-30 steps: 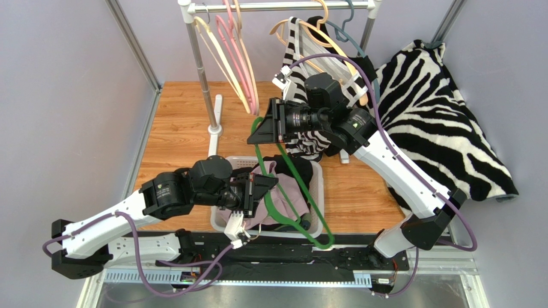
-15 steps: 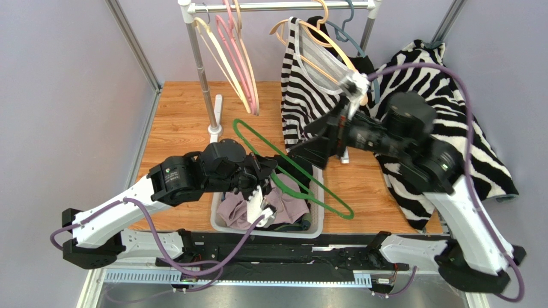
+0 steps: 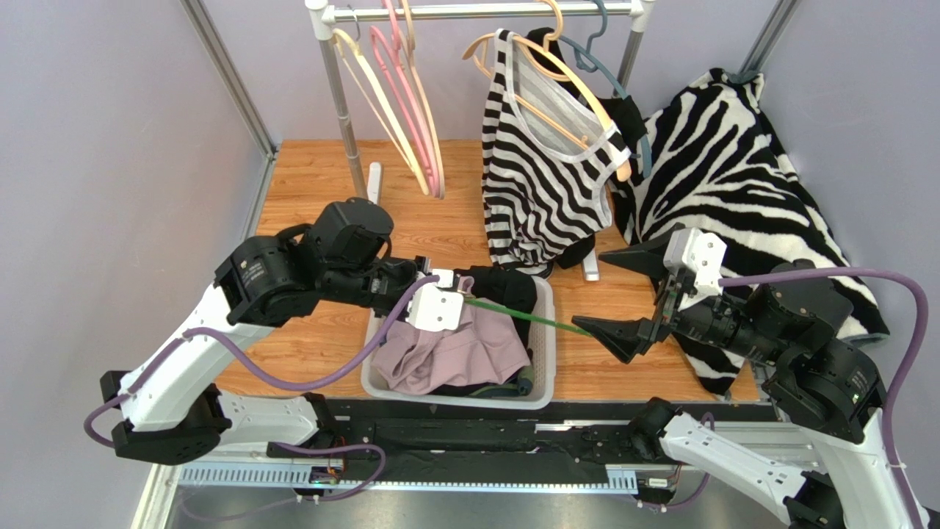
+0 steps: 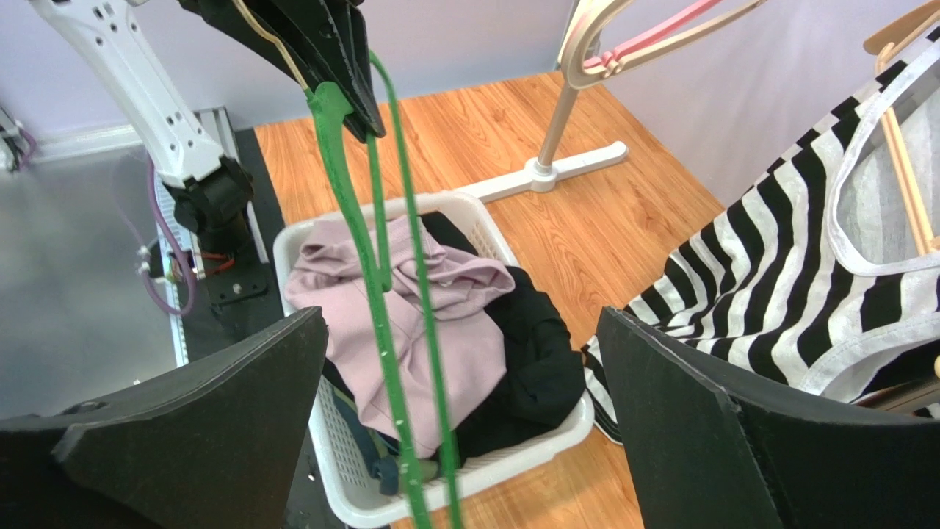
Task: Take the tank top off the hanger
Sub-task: Place the hanger at the clothesline.
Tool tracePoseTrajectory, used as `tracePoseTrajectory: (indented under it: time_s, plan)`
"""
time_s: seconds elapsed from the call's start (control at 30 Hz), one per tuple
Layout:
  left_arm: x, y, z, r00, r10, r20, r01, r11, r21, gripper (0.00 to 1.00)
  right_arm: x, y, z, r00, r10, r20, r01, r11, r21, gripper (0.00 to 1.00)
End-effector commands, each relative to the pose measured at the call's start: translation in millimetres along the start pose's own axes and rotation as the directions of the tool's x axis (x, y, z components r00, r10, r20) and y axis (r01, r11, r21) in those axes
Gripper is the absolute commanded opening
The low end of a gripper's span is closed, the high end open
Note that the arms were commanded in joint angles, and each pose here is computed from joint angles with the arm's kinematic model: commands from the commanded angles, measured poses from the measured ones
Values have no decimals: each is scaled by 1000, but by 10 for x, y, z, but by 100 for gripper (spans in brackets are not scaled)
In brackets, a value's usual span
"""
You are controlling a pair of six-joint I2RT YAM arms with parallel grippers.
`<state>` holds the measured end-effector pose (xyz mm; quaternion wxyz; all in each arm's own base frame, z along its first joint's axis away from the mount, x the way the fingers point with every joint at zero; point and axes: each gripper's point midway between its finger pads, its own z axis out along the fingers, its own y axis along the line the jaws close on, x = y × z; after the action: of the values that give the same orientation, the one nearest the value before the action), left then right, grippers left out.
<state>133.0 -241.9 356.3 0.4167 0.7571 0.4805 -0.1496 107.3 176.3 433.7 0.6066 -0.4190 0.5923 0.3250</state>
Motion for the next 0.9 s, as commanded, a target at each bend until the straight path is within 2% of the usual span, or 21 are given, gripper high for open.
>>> tracePoseTrajectory:
  time_s: [0.0, 0.07, 0.13, 0.3, 0.53, 0.87]
  plan:
    - [-75, -329, 25, 988, -154, 32, 148, 976, 158, 0, -36, 34, 99, 997, -72, -13, 71, 995, -66, 100]
    - [-71, -406, 41, 983, -183, 12, 176, 962, 207, 0, -14, 51, 164, 997, -74, -20, 72, 993, -91, 99]
    - [-81, -448, 53, 979, -205, -5, 200, 949, 244, 0, -15, 60, 248, 997, -75, -20, 72, 991, -115, 93]
    - [-135, -407, 59, 971, -240, -3, 233, 939, 253, 0, 20, 198, 384, 996, -80, -36, 71, 977, -201, 82]
    - [-148, -293, 143, 966, -259, -14, 254, 935, 249, 0, 234, 363, 440, 984, -120, -133, 81, 960, -267, 79]
    - [-167, -229, 167, 973, -229, 3, 222, 947, 234, 0, 530, 433, 420, 966, -64, -251, -10, 960, -281, 72]
